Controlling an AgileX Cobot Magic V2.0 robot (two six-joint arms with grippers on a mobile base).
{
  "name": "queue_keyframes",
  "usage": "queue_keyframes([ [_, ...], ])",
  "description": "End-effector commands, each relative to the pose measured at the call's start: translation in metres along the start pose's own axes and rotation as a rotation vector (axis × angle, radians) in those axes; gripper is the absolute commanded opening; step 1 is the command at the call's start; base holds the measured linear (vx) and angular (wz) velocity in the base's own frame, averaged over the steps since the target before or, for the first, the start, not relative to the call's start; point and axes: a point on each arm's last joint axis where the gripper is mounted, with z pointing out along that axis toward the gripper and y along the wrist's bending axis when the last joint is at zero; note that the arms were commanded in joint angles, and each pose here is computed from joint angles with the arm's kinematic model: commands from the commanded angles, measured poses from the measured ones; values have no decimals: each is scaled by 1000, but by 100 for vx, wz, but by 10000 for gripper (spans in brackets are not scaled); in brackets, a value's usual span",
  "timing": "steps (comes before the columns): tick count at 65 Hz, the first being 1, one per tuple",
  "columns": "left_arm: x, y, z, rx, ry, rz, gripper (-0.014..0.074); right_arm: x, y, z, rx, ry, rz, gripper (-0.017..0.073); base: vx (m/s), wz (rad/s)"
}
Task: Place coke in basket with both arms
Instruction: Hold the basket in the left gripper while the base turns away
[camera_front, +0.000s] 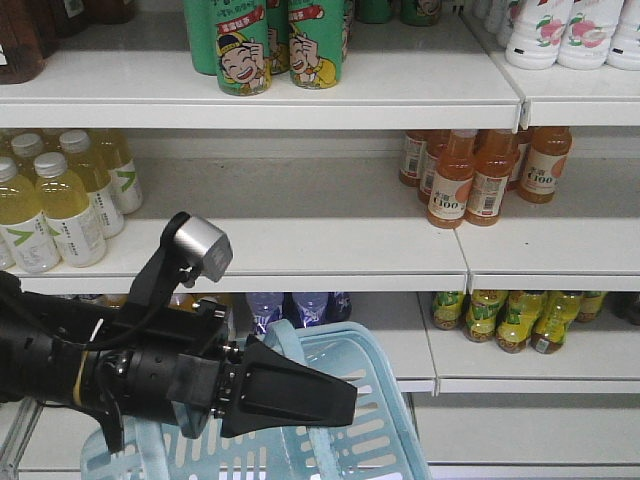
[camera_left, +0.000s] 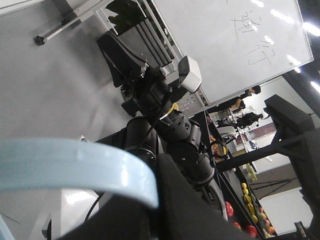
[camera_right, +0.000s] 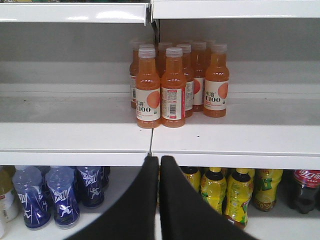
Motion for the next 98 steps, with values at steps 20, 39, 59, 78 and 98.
queue_keyframes([
  [20,0,-33,-5,189,13,44,-8,-5,1,-1,-8,-72,-18,-4,0,0],
  [39,0,-33,-5,189,13,44,-8,-5,1,-1,-8,-72,-18,-4,0,0],
  [59,0,-33,-5,189,13,44,-8,-5,1,-1,-8,-72,-18,-4,0,0],
  [78,0,-33,-5,190,13,44,-8,-5,1,-1,-8,-72,-18,-4,-1,-5],
  [98,0,-33,-5,190,14,44,-8,-5,1,-1,-8,-72,-18,-4,-4,-23],
])
